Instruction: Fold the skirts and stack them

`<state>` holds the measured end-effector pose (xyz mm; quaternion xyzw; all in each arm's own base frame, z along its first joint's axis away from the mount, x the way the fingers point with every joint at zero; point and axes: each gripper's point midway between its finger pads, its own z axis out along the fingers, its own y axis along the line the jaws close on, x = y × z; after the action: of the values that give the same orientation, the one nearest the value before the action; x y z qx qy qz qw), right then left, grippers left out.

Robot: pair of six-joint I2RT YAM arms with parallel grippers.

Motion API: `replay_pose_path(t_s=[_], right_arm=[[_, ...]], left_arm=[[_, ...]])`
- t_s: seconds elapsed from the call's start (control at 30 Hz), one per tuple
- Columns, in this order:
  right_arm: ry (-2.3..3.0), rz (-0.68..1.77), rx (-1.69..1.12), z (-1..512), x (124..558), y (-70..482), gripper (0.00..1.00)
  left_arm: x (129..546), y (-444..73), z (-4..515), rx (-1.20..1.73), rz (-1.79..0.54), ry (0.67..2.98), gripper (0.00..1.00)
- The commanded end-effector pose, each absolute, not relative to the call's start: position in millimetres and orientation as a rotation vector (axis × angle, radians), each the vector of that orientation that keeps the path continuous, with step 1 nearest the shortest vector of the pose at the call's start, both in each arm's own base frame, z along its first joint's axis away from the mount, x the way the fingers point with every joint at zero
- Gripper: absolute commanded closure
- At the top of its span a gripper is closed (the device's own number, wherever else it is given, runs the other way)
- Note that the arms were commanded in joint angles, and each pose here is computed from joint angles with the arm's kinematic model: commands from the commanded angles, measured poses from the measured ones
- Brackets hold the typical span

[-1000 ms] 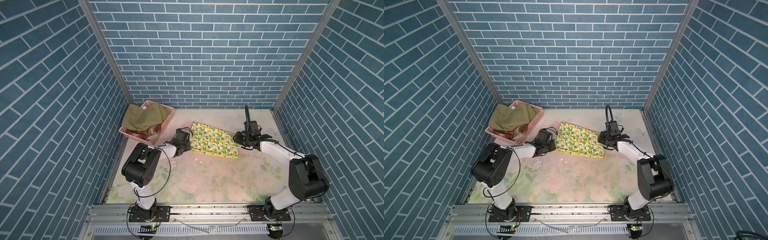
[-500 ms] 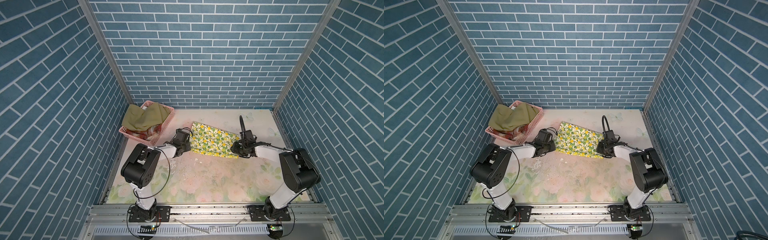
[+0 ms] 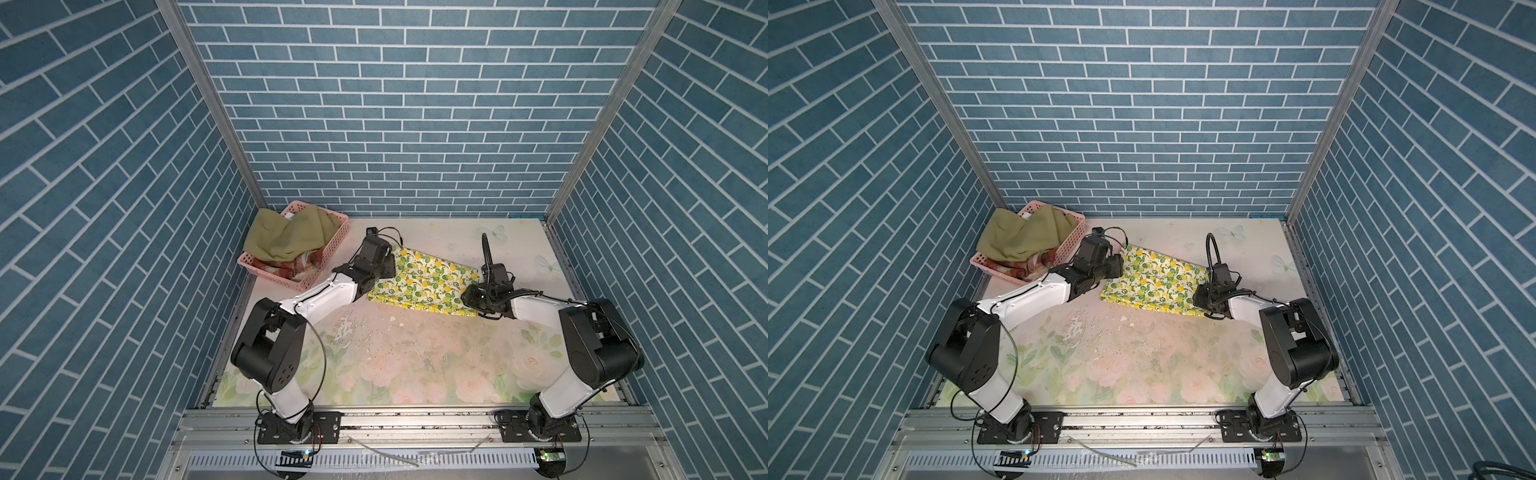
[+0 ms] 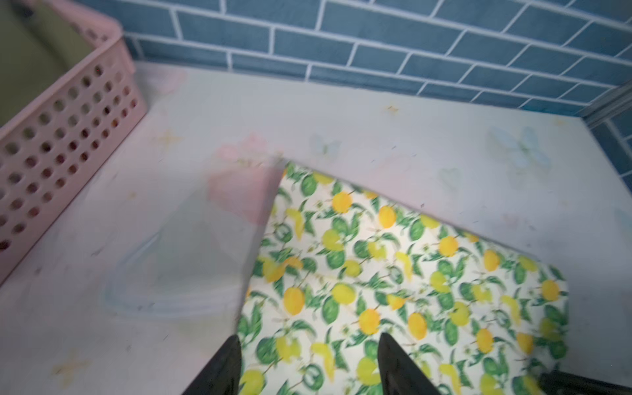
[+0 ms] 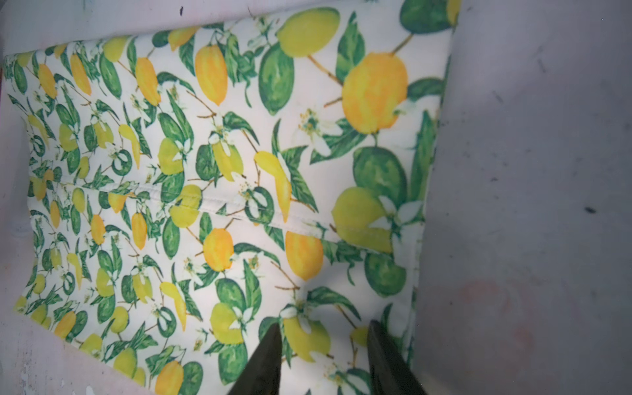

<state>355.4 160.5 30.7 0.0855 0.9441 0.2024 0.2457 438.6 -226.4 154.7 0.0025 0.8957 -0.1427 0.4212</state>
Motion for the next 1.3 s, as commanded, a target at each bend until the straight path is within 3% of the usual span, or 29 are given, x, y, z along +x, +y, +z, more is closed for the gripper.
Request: replay_pose_path(t_s=[0.0, 0.33, 0.5, 0.77, 1.27], right_arm=[[2.700, 0.481, 0.279, -2.5, 333.0, 150.5, 0.59], [2.707, 0.498, 0.303, -9.5, 329.0, 150.7, 0.59], [2.722, 0.498, 0.304, -16.1, 326.5, 151.1, 0.59], [2.739, 0.508, 0.304, -25.2, 325.1, 153.1, 0.60], [2.771, 0.452, 0.317, -26.1, 307.9, 139.5, 0.60]], left_arm=[[449.5, -263.7, 136.1, 0.106, -0.471, 2.268, 0.36], [512.3, -339.2, 123.2, -0.083, -0.936, 2.062, 0.39], [534.4, -355.2, 113.1, -0.198, -1.051, 1.990, 0.39], [551.5, -355.7, 71.0, -0.349, -0.966, 2.087, 0.40], [569.9, -268.1, 39.7, -0.655, -0.846, 2.080, 0.41]])
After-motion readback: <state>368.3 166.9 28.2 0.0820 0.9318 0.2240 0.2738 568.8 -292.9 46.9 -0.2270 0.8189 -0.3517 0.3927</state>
